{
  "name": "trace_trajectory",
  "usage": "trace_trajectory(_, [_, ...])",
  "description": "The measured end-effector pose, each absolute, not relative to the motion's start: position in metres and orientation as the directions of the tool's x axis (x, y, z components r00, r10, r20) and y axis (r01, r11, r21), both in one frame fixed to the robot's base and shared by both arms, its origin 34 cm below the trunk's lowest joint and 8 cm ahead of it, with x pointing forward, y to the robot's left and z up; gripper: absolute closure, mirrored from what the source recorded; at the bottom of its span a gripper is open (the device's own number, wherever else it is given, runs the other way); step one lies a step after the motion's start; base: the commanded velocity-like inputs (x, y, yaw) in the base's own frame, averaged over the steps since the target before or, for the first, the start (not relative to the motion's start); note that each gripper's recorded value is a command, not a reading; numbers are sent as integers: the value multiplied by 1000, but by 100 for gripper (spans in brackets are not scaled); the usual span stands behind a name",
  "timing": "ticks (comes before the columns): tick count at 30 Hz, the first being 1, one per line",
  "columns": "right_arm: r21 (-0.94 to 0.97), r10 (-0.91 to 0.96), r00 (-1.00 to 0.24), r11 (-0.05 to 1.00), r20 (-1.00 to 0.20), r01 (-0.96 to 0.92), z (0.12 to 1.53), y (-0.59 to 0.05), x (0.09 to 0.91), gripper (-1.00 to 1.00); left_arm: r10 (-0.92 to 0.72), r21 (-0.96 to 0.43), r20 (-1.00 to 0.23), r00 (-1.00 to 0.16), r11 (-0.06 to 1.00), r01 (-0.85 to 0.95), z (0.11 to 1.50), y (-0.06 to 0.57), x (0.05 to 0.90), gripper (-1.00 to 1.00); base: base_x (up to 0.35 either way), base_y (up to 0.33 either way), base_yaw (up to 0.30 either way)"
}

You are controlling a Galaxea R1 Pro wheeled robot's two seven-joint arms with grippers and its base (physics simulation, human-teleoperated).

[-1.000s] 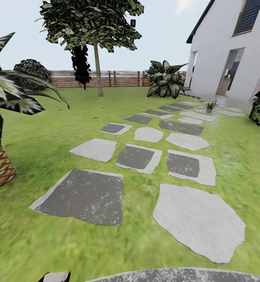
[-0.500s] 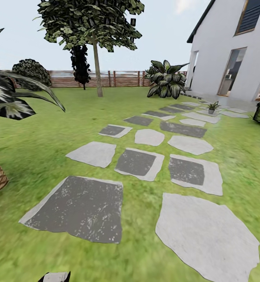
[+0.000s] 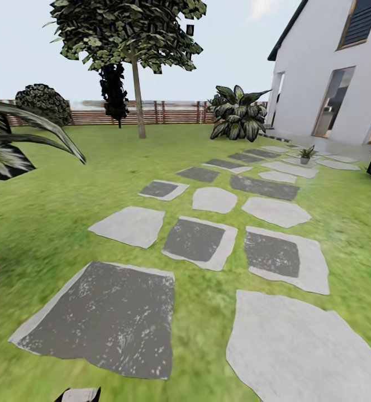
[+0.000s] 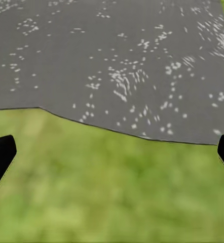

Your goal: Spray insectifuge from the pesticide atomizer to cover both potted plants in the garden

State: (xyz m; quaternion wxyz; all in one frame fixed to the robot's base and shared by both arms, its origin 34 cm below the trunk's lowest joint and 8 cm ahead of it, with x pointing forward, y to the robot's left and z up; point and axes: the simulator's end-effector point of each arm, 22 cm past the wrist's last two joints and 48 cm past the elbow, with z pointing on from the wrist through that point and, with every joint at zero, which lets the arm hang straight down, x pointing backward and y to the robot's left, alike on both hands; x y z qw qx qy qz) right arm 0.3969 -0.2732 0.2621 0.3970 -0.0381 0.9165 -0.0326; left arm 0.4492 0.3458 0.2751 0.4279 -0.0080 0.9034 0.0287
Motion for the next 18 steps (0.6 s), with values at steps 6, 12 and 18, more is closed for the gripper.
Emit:
trace_trajectory(6, [-90, -94, -678, 995, -729, -41, 263, -274, 399, -100, 9, 44, -773, -634, 998, -38, 275, 345, 449, -100, 339, 0, 0])
trace_trajectory(12, [-91, -94, -677, 995, -730, -40, 264, -274, 399, -100, 10, 44, -773, -634, 998, -38, 275, 344, 449, -100, 338, 0, 0])
trace_trajectory(18, [-90, -93, -678, 995, -729, -40, 263, -274, 399, -100, 10, 44, -773, -634, 998, -37, 275, 344, 449, -100, 339, 0, 0])
